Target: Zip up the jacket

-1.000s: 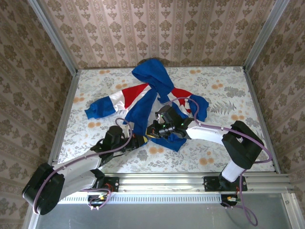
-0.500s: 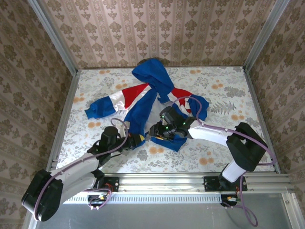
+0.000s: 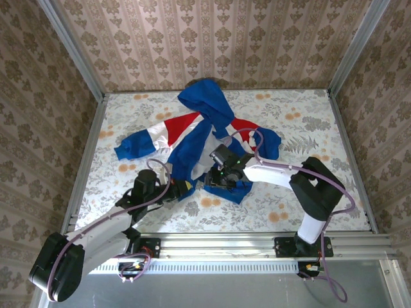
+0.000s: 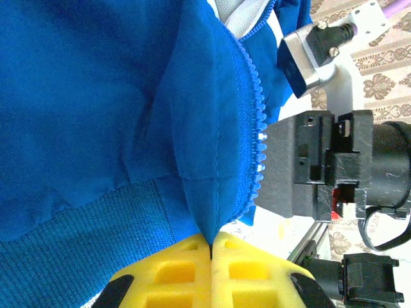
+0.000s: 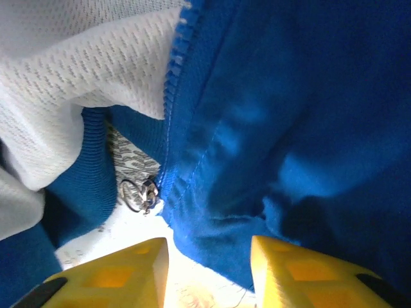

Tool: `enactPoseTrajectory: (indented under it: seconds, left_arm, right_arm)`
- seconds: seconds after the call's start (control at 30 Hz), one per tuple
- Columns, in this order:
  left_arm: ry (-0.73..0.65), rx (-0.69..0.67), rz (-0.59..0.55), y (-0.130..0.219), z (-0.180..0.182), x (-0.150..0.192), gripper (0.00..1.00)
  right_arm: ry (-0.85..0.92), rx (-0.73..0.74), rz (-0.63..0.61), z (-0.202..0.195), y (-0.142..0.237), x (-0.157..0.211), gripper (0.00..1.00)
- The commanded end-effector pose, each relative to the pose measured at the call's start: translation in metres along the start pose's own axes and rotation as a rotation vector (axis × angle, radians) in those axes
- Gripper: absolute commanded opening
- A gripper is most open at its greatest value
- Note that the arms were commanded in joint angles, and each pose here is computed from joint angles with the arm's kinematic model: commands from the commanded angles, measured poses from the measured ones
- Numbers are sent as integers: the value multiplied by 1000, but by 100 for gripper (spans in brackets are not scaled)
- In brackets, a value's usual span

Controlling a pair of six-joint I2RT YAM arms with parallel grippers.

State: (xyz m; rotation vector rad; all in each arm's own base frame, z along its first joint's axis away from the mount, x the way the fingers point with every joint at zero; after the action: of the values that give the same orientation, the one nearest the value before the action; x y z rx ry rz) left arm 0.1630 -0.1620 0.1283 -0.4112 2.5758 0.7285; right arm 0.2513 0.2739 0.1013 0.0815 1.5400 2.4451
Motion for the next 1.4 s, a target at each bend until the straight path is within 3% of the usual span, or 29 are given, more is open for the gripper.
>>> enactPoseTrajectory:
  seconds: [0.0, 0.2, 0.47, 0.63, 0.97, 1.37]
  left_arm:
    - [-27, 4, 7, 2, 3, 3, 0]
    - [-32, 0, 9, 2, 3, 2, 0]
    - [-45, -11, 14, 0, 2, -2, 0]
    - [-57, -11, 30, -5, 0, -7, 0]
    - [-56, -2, 51, -13, 1, -9, 0]
    - [-69, 3, 59, -14, 1, -9, 0]
  right_arm:
    - [19, 71, -9, -3, -6, -3, 33]
    - [32, 113, 12, -7, -15, 0, 33]
    - [74, 206, 38, -40, -8, 15, 17]
    - [87, 211, 46, -59, 6, 19, 17]
    - [101, 100, 47, -34, 27, 18, 37]
    - [45, 151, 108, -27, -6, 26, 51]
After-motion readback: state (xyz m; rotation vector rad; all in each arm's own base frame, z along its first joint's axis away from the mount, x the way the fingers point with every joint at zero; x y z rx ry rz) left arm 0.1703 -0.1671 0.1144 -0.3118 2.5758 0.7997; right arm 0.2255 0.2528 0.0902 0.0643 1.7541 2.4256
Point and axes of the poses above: each hand's point on the last joint's axis, 136 mm out from that joint toward the fingers, its own y axis back along the fingers, its own z axis along the line the jaws close on, x = y × z, the point moved 7 cm from there along y, back along the fingers, and after that the axes turned 10 degrees about -y, right-handed, at the moved point
